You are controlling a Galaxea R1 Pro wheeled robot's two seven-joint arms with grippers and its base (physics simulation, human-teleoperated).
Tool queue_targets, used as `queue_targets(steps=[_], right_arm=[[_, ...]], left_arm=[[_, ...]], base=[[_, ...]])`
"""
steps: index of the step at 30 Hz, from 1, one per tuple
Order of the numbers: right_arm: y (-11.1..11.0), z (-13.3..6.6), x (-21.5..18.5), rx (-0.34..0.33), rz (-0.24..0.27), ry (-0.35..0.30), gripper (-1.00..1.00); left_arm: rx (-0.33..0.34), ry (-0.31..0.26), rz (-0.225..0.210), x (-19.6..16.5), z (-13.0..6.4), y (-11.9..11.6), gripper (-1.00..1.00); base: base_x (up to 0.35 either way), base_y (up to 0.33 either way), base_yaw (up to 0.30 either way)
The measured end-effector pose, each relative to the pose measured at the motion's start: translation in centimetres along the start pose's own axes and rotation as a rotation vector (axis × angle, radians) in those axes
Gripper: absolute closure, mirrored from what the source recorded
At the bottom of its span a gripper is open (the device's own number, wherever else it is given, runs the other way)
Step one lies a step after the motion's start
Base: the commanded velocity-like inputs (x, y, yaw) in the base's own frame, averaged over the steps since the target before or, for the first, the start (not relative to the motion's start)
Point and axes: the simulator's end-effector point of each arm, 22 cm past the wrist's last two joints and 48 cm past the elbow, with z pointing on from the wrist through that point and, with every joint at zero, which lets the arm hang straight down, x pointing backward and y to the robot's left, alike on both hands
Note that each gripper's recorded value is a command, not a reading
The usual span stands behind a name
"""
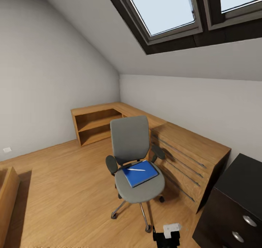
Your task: In the bedroom, organize the workspace by keeping the computer under the desk, ensuring the monitor is on the desk, placing the keyboard on the desk next to the monitor, placing the mouse on the desk next to the keyboard, moving the folder from the swivel chair onto the desk next to the mouse, stacking the notebook on top of the folder with the pen on top of the notebook, and positioning the swivel chair next to the desk.
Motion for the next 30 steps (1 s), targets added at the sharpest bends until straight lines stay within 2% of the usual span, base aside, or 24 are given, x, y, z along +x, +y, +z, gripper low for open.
queue_targets(steps=[12, 16, 18, 21, 23, 28, 30], right_arm=[[0.0, 0.0, 0.0, 0.000, 0.001, -0.001, -1.00], [0.0, 0.0, 0.0, 0.000, 0.000, -0.001, -1.00], [0.0, 0.0, 0.0, -0.001, -0.002, -0.002, -1.00], [-0.2, -0.2, 0.3, -0.001, -0.005, 0.002, -1.00], [-0.5, -0.2, 0.6, 0.002, -0.009, 0.005, -1.00], [-1.2, -0.2, 0.8, 0.009, -0.014, 0.006, -1.00], [-1.3, -0.2, 0.8, 0.010, -0.016, 0.007, -1.00]], left_arm=[[-0.004, 0.000, -0.001, 0.0, 0.0, 0.2, -1.00], [-0.014, -0.011, -0.011, -0.3, 0.1, 0.8, -1.00], [-0.029, -0.015, -0.037, -0.6, 0.3, 1.5, -1.00], [-0.073, -0.012, -0.122, -1.1, 0.6, 3.3, -1.00], [-0.087, -0.012, -0.151, -1.3, 0.7, 3.9, -1.00], [-0.098, -0.016, -0.177, -1.5, 0.8, 4.3, -1.00], [-0.104, -0.046, -0.193, -2.2, 0.8, 4.6, -1.00]], base=[[0.000, 0.000, 0.283], [0.027, 0.000, 0.152], [0.148, 0.000, 0.043], [0.272, 0.000, 0.012], [0.264, 0.000, 0.005], [0.095, 0.000, 0.001], [0.028, 0.000, 0.000]])
